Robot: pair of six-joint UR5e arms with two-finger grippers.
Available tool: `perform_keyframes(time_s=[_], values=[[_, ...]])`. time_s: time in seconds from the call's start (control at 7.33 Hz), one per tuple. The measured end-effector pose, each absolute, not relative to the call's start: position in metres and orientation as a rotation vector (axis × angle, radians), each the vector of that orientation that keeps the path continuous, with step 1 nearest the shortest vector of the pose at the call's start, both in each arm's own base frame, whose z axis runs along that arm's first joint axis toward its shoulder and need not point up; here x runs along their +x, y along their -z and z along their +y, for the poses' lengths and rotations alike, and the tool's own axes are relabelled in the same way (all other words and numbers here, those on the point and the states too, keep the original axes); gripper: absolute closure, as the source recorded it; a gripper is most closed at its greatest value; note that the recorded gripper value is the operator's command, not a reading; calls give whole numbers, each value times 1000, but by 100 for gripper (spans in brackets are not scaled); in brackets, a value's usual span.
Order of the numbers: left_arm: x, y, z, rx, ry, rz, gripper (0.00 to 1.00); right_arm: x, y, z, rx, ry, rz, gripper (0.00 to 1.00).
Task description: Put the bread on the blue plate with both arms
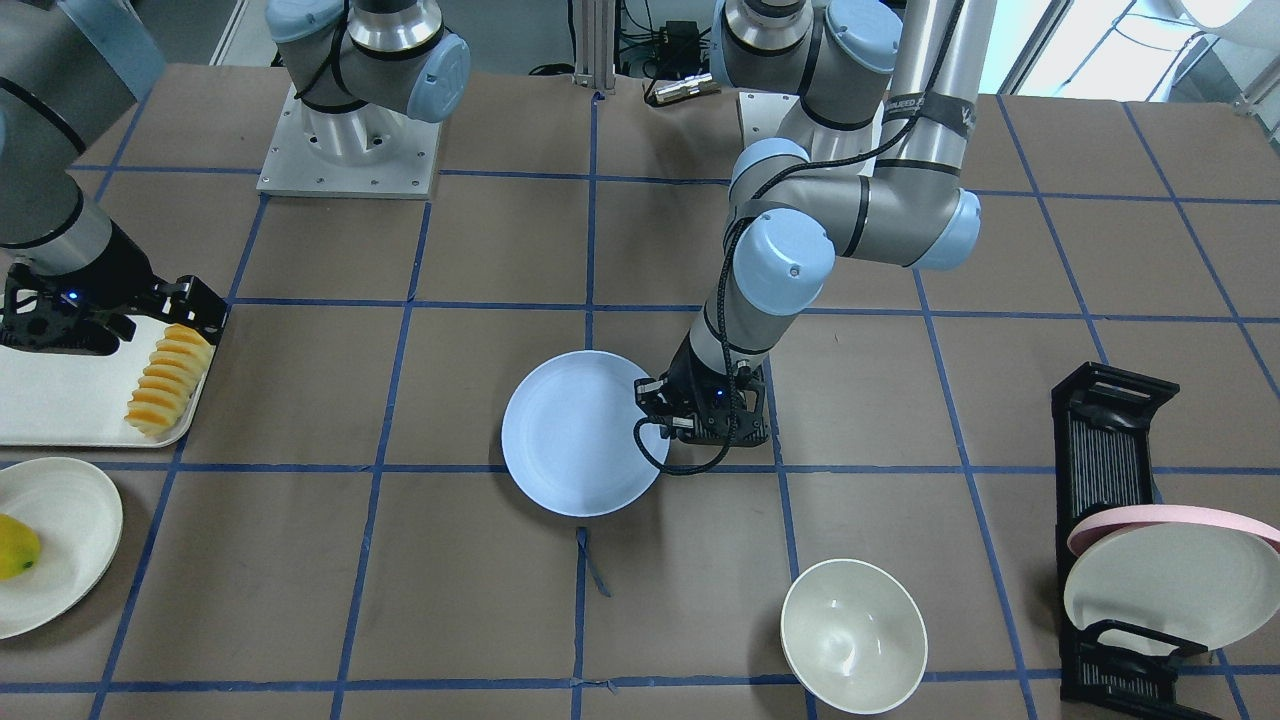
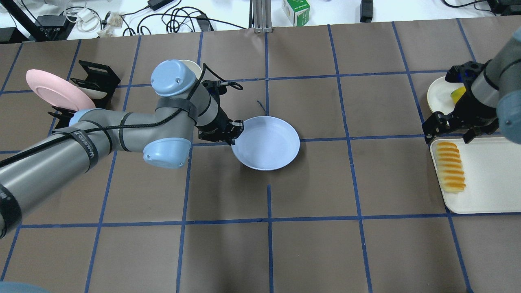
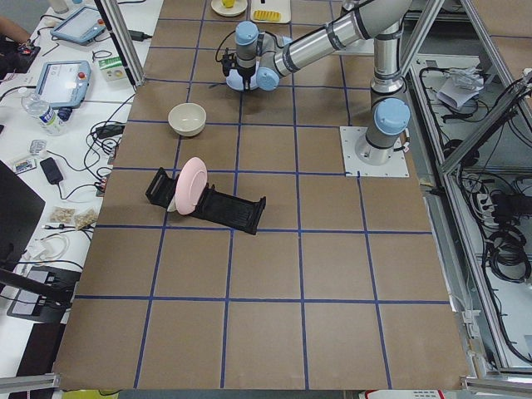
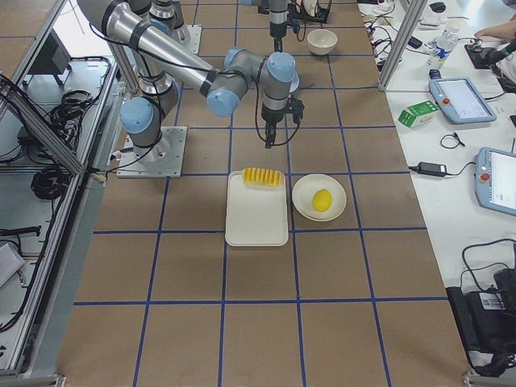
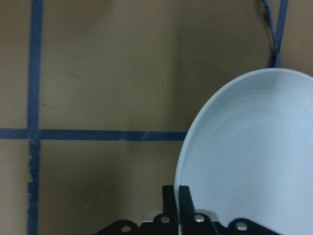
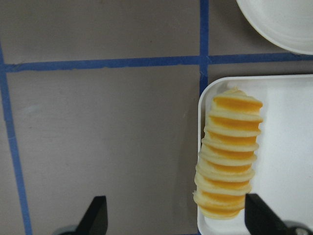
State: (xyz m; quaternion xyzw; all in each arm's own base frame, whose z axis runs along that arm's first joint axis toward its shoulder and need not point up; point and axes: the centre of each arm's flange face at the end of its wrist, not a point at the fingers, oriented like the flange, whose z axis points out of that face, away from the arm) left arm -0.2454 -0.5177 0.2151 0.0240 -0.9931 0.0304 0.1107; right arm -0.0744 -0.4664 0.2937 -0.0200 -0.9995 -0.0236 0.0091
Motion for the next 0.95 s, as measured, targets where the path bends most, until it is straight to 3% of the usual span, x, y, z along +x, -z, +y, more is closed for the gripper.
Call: perform_keyframes(time_s=[0.14,0.68,0.82,0.95], values=[[-250,-207,-518,61,-109,-2916,1,-92,-271,-454,-115,40,-3117,0],[-254,-245,-533,64,-211,-2902,0,-130,-203,-457,-228,3,-3149,0],[-256,-280,-545,69,-180,-2908,0,-131,-196,-459,-230,-6,-3159,7],[-257,-325,-552,76,-101,-2927,0,-131,-191,-461,-230,-5,-3165,47]])
